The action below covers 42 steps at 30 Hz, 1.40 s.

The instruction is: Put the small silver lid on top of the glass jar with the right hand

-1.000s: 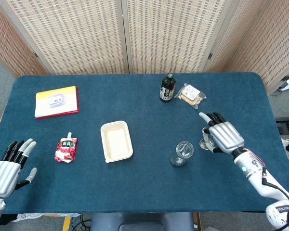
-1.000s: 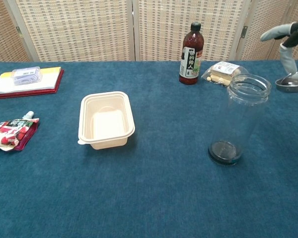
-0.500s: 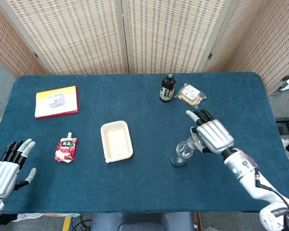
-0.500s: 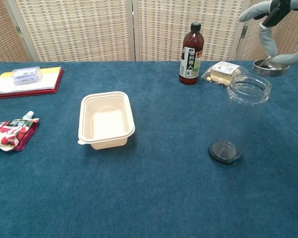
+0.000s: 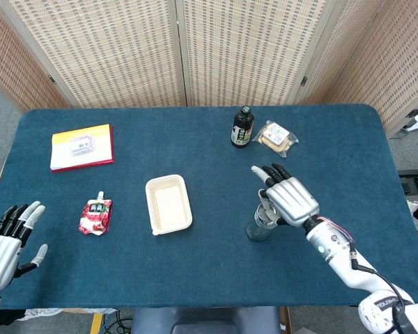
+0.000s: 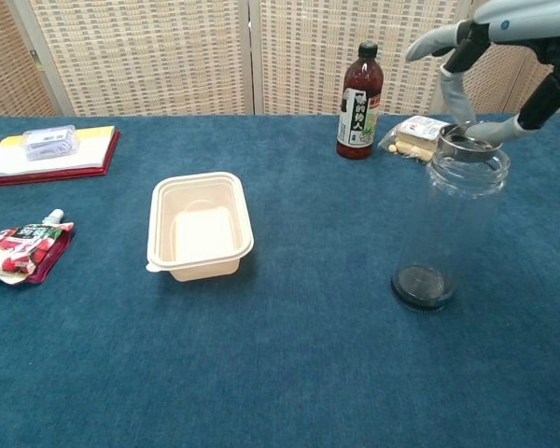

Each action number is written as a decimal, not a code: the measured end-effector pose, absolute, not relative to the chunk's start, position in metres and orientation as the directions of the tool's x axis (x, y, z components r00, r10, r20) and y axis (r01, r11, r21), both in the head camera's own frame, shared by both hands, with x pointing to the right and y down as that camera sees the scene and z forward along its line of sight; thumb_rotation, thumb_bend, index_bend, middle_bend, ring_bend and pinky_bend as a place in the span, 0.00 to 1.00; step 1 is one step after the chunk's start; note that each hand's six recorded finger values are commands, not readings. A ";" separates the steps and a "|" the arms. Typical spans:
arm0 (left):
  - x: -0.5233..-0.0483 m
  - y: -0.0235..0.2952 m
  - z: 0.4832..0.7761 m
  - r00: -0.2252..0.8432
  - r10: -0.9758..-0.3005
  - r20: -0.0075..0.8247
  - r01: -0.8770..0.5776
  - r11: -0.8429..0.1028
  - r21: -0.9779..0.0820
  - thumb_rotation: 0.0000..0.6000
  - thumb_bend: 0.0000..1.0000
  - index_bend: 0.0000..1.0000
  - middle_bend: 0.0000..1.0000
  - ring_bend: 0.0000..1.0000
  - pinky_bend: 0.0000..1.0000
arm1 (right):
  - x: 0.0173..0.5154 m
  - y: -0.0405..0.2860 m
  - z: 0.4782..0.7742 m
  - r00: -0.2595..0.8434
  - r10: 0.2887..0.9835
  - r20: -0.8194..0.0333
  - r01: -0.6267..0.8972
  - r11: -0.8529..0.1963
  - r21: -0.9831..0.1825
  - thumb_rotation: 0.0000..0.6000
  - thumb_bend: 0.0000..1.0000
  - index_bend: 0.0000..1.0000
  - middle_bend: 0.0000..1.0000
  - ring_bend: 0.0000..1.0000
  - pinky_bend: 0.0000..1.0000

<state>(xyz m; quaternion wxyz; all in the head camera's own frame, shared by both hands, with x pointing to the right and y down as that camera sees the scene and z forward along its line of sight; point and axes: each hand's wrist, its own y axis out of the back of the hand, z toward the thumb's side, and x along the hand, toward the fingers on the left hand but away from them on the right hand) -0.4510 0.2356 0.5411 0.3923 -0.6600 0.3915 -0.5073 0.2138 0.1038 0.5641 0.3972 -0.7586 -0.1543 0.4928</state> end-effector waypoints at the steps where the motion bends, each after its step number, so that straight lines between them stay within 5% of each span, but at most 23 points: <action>1: -0.451 0.236 0.540 0.179 -0.915 0.361 -0.121 -0.384 -0.915 1.00 0.37 0.00 0.05 0.00 0.00 | 0.212 0.104 0.565 0.469 0.622 -0.626 -0.159 -0.638 -0.753 1.00 0.41 0.64 0.01 0.00 0.00; 21: -0.454 0.235 0.540 0.166 -0.919 0.356 -0.114 -0.377 -0.919 1.00 0.37 0.00 0.05 0.00 0.00 | 0.223 0.108 0.574 0.442 0.619 -0.649 -0.204 -0.636 -0.745 1.00 0.41 0.63 0.01 0.00 0.00; 30: -0.454 0.235 0.538 0.170 -0.920 0.352 -0.125 -0.375 -0.919 1.00 0.37 0.00 0.05 0.00 0.00 | 0.219 0.112 0.577 0.441 0.597 -0.670 -0.234 -0.644 -0.728 1.00 0.40 0.35 0.00 0.00 0.00; 42: -0.455 0.234 0.538 0.167 -0.920 0.354 -0.123 -0.376 -0.919 1.00 0.37 0.00 0.05 0.00 0.00 | 0.214 0.108 0.554 0.455 0.626 -0.633 -0.211 -0.616 -0.759 1.00 0.40 0.31 0.00 0.00 0.00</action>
